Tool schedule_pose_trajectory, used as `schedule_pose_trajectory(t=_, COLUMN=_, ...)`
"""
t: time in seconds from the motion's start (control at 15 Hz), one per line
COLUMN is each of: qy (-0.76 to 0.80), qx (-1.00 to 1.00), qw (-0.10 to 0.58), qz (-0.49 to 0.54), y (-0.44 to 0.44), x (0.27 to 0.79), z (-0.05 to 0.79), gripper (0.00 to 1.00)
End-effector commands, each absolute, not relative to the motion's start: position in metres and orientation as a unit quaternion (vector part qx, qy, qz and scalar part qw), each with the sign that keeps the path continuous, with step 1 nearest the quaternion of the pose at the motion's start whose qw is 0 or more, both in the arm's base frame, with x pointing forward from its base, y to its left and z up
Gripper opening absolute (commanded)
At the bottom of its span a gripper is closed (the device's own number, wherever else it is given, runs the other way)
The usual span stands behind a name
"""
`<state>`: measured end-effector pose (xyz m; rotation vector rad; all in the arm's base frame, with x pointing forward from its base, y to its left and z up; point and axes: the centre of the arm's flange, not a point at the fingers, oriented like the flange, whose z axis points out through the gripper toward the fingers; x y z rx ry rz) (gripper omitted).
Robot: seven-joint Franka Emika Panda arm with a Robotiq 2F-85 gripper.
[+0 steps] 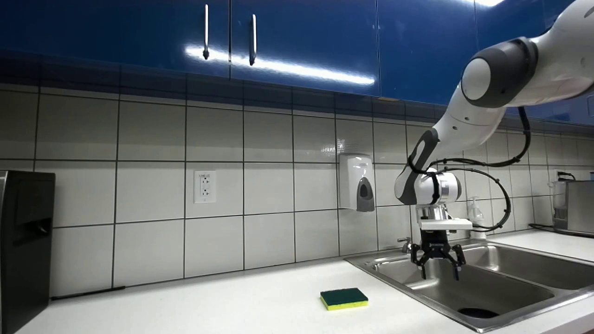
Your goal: Pick up the black bowl and put it in the sink
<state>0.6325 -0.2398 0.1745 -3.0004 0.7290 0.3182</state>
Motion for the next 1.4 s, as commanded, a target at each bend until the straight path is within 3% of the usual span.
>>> schedule_pose_trajectory(t=0.0, qy=0.208, qx=-0.975, qw=-0.008, qz=0.079, y=-0.196, x=0.595, z=0.221, gripper=1.00)
schedule_pose_trajectory(t=1.2, qy=-0.013, qx=-0.998, qw=-0.039, qz=0.057, y=0.011, x=0.401, z=0.353, gripper=1.00)
schedule_pose_trajectory(t=1.27, qy=-0.020, qx=-0.998, qw=-0.037, qz=0.053, y=0.018, x=0.393, z=0.357, gripper=1.00)
schedule_pose_trajectory(t=1.33, qy=-0.019, qx=-0.997, qw=-0.036, qz=0.066, y=0.004, x=0.428, z=0.338, gripper=1.00)
